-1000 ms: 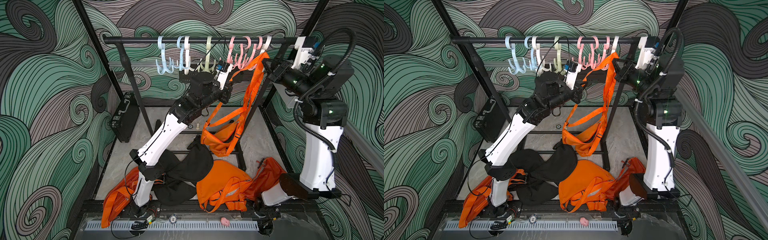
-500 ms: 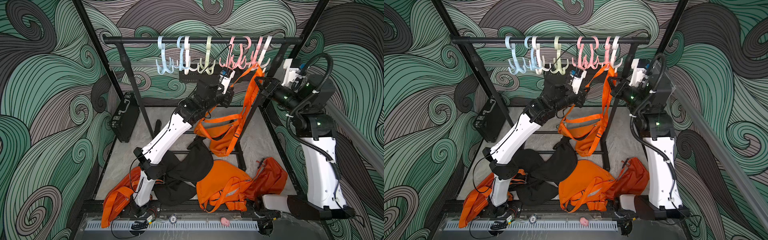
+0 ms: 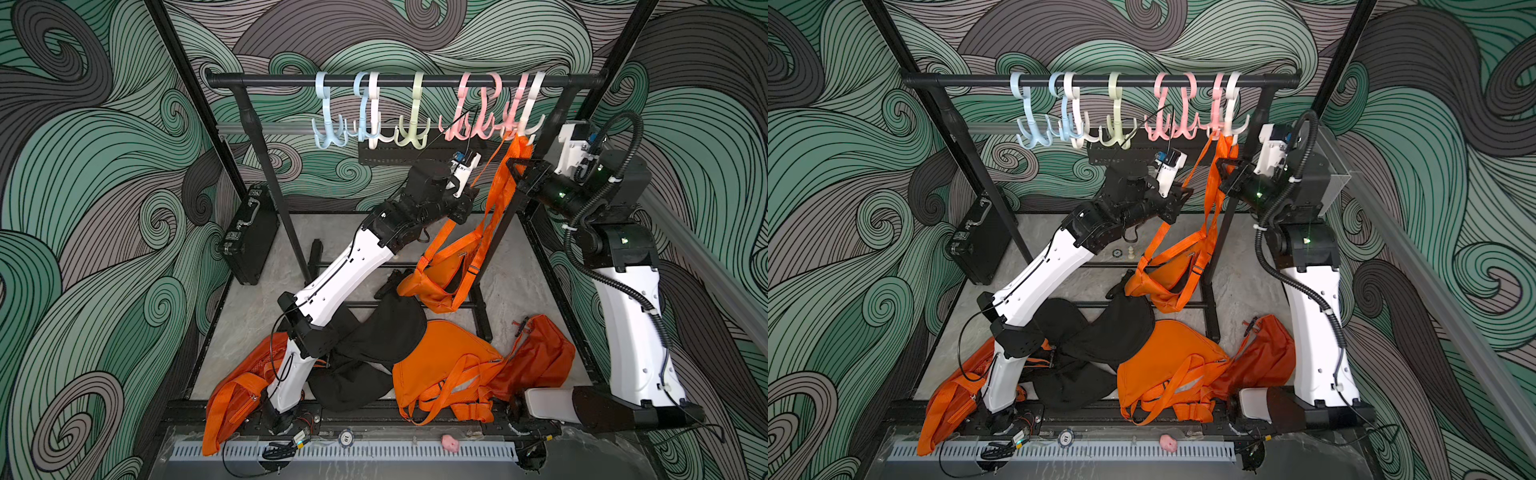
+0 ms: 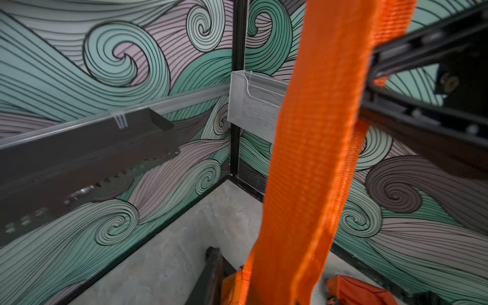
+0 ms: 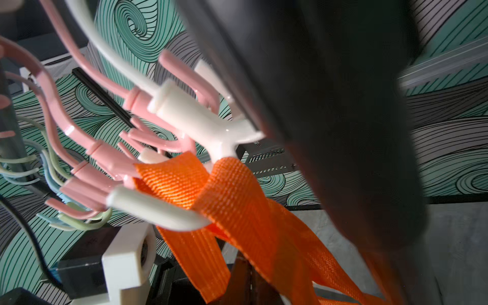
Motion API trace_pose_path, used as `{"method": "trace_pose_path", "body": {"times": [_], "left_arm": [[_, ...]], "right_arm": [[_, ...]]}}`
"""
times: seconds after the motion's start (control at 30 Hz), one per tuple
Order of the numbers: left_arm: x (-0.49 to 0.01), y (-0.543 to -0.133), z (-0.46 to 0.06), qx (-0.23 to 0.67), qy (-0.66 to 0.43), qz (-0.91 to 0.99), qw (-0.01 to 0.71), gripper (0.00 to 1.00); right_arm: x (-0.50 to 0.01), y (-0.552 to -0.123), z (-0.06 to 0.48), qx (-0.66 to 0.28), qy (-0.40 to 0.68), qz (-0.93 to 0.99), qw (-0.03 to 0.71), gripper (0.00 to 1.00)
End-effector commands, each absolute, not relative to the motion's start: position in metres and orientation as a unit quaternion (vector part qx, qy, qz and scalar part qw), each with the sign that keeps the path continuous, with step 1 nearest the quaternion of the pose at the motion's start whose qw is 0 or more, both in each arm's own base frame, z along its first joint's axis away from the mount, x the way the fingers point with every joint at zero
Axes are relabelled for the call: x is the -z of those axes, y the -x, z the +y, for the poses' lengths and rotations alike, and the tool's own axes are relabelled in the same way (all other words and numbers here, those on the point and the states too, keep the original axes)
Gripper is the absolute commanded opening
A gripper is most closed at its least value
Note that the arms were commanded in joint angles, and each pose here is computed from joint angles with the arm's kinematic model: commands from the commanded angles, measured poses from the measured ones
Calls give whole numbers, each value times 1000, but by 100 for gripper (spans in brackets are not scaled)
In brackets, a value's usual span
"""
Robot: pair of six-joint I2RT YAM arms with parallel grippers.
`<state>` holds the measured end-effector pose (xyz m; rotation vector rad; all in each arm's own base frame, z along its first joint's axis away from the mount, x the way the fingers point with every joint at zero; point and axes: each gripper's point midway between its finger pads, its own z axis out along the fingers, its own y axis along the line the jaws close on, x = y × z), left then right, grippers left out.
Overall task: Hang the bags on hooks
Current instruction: Hang the bag on the hook, then pick up the bag from the center of the board.
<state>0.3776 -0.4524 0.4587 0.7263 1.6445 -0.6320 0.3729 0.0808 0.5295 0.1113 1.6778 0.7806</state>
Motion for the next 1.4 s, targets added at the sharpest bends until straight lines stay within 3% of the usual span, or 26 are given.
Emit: {"method": "trace_pose_path", "body": {"times": [0.0,0.27,0.3,0.37,0.47,0.53,0.67,0.87,1.03,1.17,1.27,1.37], "left_arm": [[-461,-370,-452,271,-320,702,576,52],[-472,-351,-417,252,-311,702,589,93],[-469,-348,-411,249,-308,704,589,98],[-458,-343,-394,233,-296,717,587,99],[-426,-339,-362,186,-274,746,578,99],[-403,-337,-333,140,-254,767,572,99],[-373,-323,-272,72,-212,789,572,99],[-347,-302,-207,20,-169,791,588,99],[-344,-297,-193,0,-167,782,601,99],[-343,-299,-189,-19,-165,784,598,99],[-339,-297,-188,-16,-167,783,599,99],[-337,-296,-190,-13,-172,784,597,99]], "right_arm": [[-510,-376,56,-303,-104,738,594,0],[-524,-359,46,-281,-109,721,624,0],[-525,-357,51,-291,-96,720,623,11],[-525,-346,50,-284,-97,720,626,28],[-523,-320,30,-237,-127,713,648,63],[-519,-305,23,-214,-132,715,652,70],[-477,-286,40,-228,-108,756,604,74],[-298,-251,92,-215,-74,867,443,76],[-170,-199,146,-213,-12,925,314,75],[-118,-155,166,-169,37,953,249,77],[-74,-130,144,-121,-16,975,188,77],[-58,-128,126,-88,-58,977,187,74]]}}
